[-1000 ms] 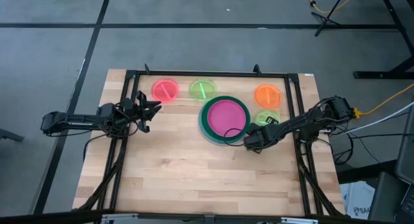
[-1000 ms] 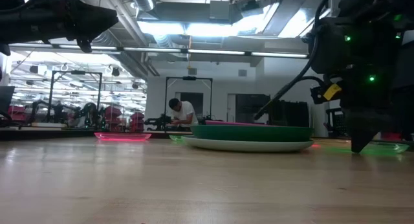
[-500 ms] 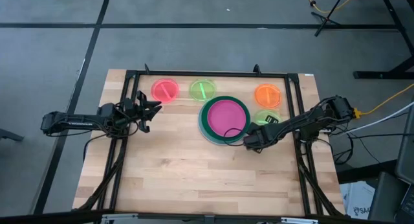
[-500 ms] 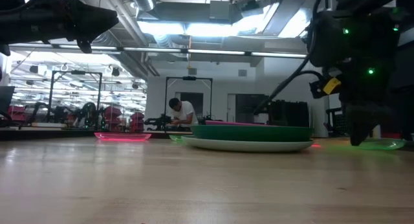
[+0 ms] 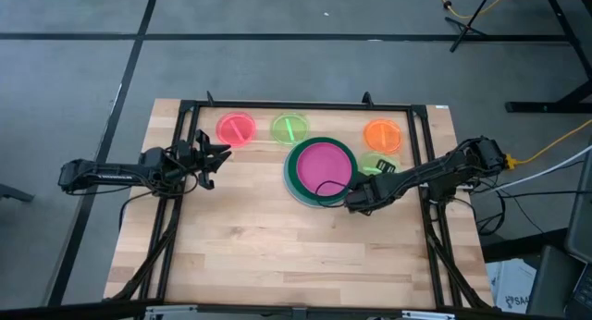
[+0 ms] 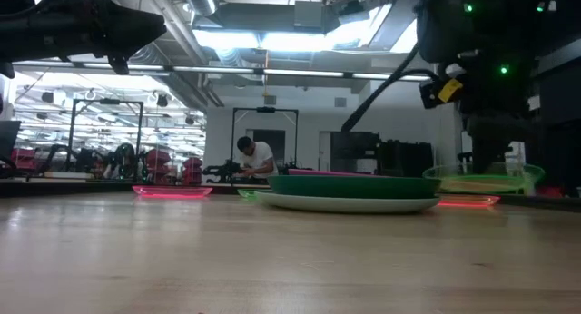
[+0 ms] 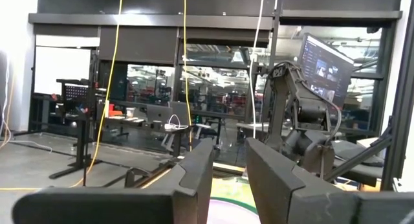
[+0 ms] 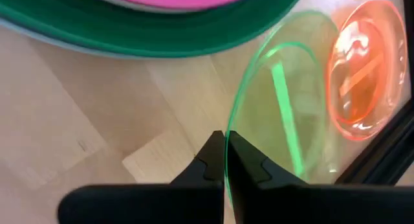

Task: Stack plastic plates
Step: Stack the right light green plate on the pink plate

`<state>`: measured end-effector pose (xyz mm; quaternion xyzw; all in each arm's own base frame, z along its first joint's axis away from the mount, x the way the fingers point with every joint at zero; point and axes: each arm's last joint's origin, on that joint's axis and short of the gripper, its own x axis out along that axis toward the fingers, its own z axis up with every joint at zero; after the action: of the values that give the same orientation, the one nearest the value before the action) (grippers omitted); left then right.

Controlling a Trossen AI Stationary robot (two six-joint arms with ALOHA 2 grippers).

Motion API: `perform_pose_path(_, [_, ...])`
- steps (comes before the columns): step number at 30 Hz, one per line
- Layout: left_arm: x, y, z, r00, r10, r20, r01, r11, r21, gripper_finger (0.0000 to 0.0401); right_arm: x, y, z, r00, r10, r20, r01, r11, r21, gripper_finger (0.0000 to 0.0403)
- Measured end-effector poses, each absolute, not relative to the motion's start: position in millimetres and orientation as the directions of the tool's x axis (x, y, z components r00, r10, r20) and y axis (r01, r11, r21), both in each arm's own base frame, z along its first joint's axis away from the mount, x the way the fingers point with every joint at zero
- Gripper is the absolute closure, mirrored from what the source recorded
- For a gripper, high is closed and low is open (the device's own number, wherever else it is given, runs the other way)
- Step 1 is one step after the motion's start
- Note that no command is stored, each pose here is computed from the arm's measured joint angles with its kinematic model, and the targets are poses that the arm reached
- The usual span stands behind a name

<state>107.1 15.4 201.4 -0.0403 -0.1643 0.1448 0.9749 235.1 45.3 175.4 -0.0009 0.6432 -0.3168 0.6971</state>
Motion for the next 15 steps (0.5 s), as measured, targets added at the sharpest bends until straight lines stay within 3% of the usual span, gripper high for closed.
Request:
perform_pose_path(9, [107.0,15.5,201.4,0.904,0.296,0.309,-0.273,0.955,-0.117,0.0315,251.7,48.7,195.1,0.065,-0.445,-0.893,0.390,0.835,-0.388,0.0402])
perform_pose_path(15, [107.0,15.5,201.4,0.904,0.296,0.309,-0.273,0.955,-0.117,0.0315,267.8,52.1,202.4,0.203,-0.432,-0.879,0.329,0.875,-0.355,0.0402])
